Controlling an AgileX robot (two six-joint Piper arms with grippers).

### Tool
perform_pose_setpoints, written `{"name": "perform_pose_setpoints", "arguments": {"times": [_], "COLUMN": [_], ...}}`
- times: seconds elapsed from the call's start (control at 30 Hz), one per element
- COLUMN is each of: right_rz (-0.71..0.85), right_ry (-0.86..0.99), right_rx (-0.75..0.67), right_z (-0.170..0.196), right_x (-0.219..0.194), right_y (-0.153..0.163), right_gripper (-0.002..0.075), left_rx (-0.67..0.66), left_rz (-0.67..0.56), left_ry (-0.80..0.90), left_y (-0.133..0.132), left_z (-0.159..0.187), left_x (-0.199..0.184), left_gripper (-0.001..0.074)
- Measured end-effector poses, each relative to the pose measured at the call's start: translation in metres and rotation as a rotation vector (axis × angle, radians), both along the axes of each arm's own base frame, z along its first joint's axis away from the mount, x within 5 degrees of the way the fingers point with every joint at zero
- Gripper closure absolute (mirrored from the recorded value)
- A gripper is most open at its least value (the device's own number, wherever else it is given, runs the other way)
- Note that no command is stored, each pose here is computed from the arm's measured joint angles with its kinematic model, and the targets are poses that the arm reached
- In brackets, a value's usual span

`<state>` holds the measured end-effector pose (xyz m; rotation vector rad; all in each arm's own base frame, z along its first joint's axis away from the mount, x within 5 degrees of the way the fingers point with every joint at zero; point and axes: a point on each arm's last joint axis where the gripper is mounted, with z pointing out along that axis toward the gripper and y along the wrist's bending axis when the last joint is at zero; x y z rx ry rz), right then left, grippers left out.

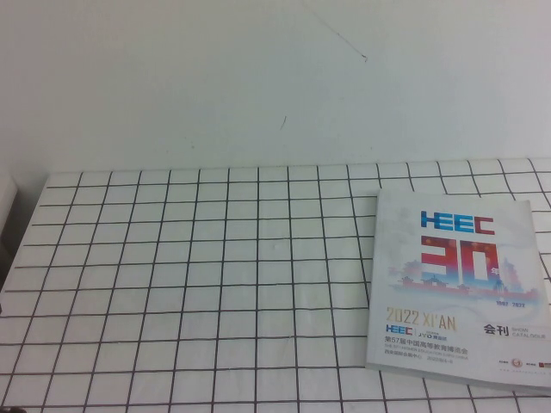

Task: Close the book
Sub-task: 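Close the open booklet and leave it lying on the table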

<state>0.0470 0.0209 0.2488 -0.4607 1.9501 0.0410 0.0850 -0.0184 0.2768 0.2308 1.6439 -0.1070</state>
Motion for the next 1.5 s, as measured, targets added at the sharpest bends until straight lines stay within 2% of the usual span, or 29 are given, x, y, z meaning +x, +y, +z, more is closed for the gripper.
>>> {"name": "perform_pose_setpoints", "arguments": {"times": [0.43, 0.53, 0.7, 0.9, 0.97, 1.07, 1.23, 1.5], "right_rz": [0.002, 0.002, 0.002, 0.002, 0.002, 0.003, 0.003, 0.003], "right_ry": [0.002, 0.002, 0.002, 0.002, 0.002, 0.004, 0.004, 0.004], "right_rx": [0.003, 0.006, 0.006, 0.006, 0.006, 0.006, 0.006, 0.006], "right_z": [0.0, 0.0, 0.0, 0.0, 0.0, 0.0, 0.0, 0.0], "right_x": [0.0, 0.0, 0.0, 0.0, 0.0, 0.0, 0.0, 0.0], "right_y": [0.0, 0.0, 0.0, 0.0, 0.0, 0.0, 0.0, 0.0], "right_gripper": [0.0729, 0.0729, 0.0729, 0.0729, 0.0729, 0.0729, 0.0729, 0.0729], "left_rx": [-0.004, 0.04, 0.201, 0.225, 0.201, 0.09, -0.087, -0.129], "left_rz": [0.015, 0.044, 0.084, 0.08, 0.08, 0.1, 0.143, 0.145], "left_ry": [-0.012, -0.011, -0.026, -0.013, 0.05, 0.16, 0.193, 0.205], "left_y": [0.002, 0.005, 0.01, 0.011, 0.011, 0.012, 0.013, 0.013], "left_z": [-0.007, -0.022, -0.057, -0.087, -0.092, -0.101, -0.101, -0.101], "left_x": [-0.002, -0.007, -0.019, -0.029, -0.03, -0.032, -0.032, -0.032], "left_gripper": [0.0739, 0.0739, 0.0739, 0.0739, 0.0739, 0.0739, 0.0739, 0.0739]}}
